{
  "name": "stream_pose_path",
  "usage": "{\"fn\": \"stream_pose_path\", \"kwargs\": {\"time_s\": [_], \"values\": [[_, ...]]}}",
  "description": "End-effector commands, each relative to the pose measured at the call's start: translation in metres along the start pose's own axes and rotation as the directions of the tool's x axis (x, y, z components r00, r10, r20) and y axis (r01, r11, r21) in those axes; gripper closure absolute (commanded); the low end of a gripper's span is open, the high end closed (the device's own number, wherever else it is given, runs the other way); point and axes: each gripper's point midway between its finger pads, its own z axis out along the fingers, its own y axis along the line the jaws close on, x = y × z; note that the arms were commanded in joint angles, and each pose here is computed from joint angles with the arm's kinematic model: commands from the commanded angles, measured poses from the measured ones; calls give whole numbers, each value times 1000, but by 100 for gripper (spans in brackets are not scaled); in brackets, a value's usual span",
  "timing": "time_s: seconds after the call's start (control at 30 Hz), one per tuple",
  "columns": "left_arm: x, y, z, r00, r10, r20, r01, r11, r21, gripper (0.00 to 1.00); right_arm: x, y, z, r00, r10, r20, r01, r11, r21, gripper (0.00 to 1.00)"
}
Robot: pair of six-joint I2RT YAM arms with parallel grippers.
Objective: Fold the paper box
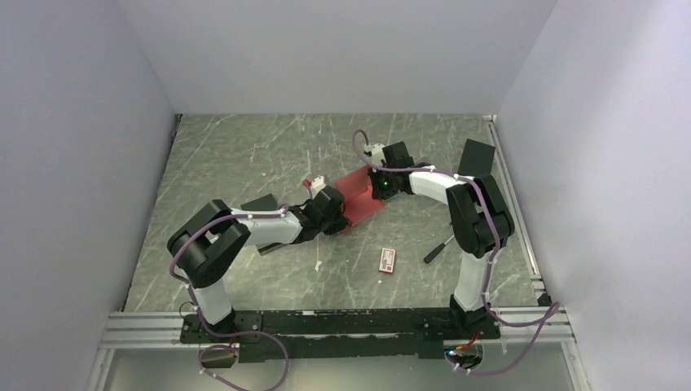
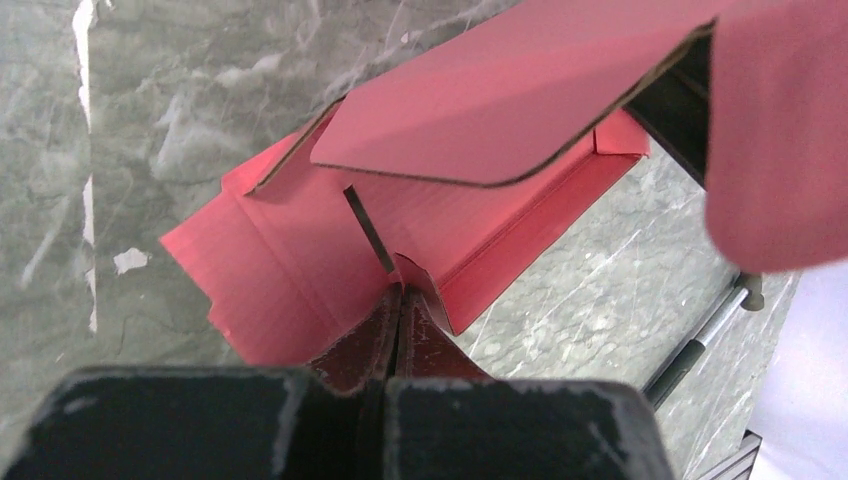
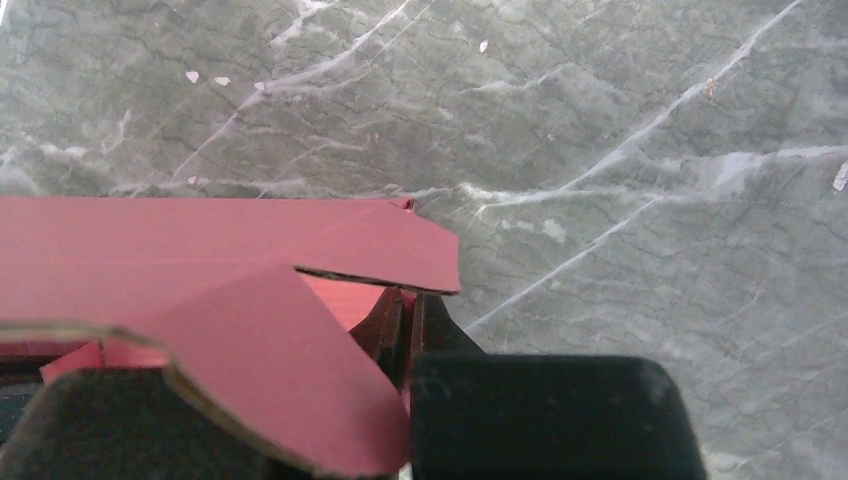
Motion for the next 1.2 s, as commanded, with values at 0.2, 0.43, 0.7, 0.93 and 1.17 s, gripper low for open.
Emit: {"fn": "stream_pose_path", "kwargs": {"time_s": [0.2, 0.43, 0.7, 0.93, 1.17], "values": [[-2, -22, 11, 998, 58, -19, -57, 996, 67, 100, -8, 7, 0, 1000, -4, 23, 5, 1000, -12, 100], [6, -24, 17, 988, 142, -53, -137, 986, 97, 99, -6, 8, 3, 1000, -5, 13, 5, 1000, -16, 100], [13, -34, 22, 971, 222, -90, -206, 965, 159, 100, -5, 9, 4, 1000, -7, 10, 7, 1000, -15, 100], [10, -37, 17, 961, 264, -81, -247, 954, 170, 100, -5, 9, 4, 1000, -3, 8, 3, 1000, -12, 100], [-15, -46, -16, 964, 267, 7, -264, 948, 177, 95, -6, 7, 4, 1000, -1, 14, 1, 1000, -1, 100]]}}
